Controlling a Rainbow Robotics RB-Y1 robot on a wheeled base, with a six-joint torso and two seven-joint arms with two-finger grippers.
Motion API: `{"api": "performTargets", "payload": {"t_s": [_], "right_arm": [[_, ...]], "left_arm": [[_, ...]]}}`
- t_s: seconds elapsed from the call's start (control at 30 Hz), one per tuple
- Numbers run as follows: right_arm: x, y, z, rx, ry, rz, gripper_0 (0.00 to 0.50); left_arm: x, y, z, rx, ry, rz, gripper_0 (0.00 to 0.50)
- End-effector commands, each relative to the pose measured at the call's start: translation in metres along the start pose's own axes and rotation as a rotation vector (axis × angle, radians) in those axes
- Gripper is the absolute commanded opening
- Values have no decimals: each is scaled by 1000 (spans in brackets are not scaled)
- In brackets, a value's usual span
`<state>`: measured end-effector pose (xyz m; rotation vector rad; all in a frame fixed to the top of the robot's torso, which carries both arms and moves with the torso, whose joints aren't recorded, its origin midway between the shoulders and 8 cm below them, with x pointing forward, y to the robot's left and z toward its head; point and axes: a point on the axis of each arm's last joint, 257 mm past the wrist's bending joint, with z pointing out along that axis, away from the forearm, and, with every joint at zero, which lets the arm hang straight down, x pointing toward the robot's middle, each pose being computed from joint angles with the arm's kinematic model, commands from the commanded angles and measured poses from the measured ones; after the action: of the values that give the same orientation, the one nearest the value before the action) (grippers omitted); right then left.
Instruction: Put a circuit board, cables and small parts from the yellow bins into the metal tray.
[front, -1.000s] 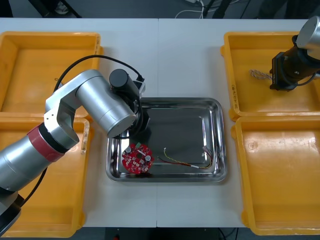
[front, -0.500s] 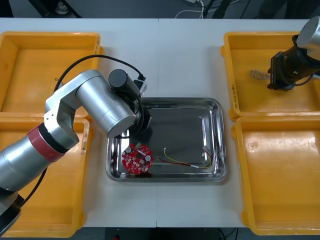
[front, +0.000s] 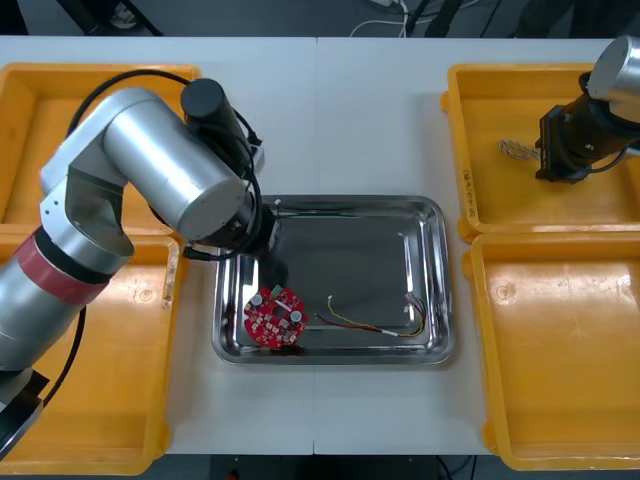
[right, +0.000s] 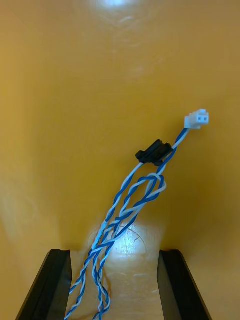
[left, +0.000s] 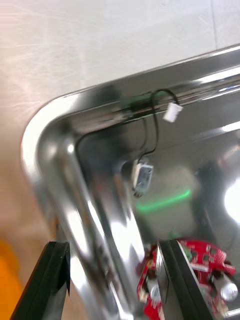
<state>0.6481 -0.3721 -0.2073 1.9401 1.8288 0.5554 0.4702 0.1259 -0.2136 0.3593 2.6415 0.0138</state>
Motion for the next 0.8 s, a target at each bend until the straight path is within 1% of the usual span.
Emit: {"api": "performTargets", "payload": {"t_s": [0.03, 0.1, 0.17, 0.33, 0.43, 0.5, 0.67, 0.7, 0.73, 0.8], "right_arm": [[-16, -15, 2, 45, -42, -35, 500], [-16, -16, 0, 54, -41, -37, 500], [-17, -16, -1, 58, -43, -36, 500], [-26, -13, -1, 55, -51, -57, 500], [-29, -13, 1, 41, -41, -62, 500], [-29, -12, 2, 34, -35, -64, 500], [-32, -9, 1, 24, -42, -65, 500], [-33, -9, 2, 21, -43, -64, 500], [-33, -8, 2, 19, -44, -66, 500], [-33, -10, 3, 24, -46, -68, 500]], "left_arm": [[-36, 8, -51, 15, -72, -53, 500], [-40, 22, -62, 1, -67, -81, 500], [-42, 32, -69, -5, -66, -106, 500], [-56, 57, -84, -6, -107, -172, 500], [-61, 75, -88, -21, -119, -212, 500], [-63, 90, -89, -37, -121, -246, 500], [-73, 119, -92, -57, -117, -329, 500], [-74, 127, -92, -65, -110, -351, 500], [-75, 131, -91, -65, -106, -362, 500], [-76, 145, -89, -84, -91, -393, 500]]}}
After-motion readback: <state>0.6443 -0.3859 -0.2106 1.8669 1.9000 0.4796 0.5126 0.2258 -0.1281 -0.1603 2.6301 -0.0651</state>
